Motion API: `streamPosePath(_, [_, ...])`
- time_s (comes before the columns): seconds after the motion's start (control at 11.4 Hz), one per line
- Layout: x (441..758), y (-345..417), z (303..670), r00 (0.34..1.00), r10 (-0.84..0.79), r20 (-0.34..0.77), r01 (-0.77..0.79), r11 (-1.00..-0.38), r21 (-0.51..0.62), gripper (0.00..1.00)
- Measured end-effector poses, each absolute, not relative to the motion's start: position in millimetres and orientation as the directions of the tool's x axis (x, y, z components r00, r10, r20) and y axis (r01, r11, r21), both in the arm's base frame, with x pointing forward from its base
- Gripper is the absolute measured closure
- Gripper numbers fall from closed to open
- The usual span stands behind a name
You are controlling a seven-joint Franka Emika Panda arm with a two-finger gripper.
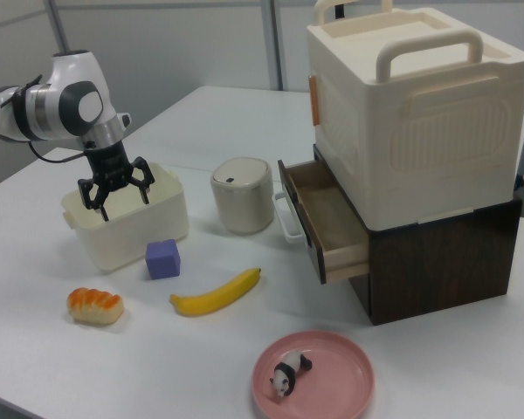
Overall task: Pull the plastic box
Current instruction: 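Drag the plastic box across the table toward the purple cube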
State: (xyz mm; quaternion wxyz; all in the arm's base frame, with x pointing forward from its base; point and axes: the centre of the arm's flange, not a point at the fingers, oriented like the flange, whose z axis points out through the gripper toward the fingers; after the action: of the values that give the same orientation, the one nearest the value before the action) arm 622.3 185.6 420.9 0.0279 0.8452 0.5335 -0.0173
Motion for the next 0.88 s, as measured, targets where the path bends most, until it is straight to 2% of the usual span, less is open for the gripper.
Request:
streamPosePath(0.18, [614,178,420,0.42,0.901,-0.114,0.907,-0.419,0.027,0.0])
streamPosePath(0.62, [608,173,435,0.426,0.898,-0.111,0.905,-0.424,0.042,0.0])
streamPosePath(0.7, [607,172,450,0.468,0.878,-0.099,0.883,-0.465,0.059,0.0])
streamPosePath(0.88, [602,172,494,0.664,0.747,-0.014,0.745,-0.66,0.097,0.0])
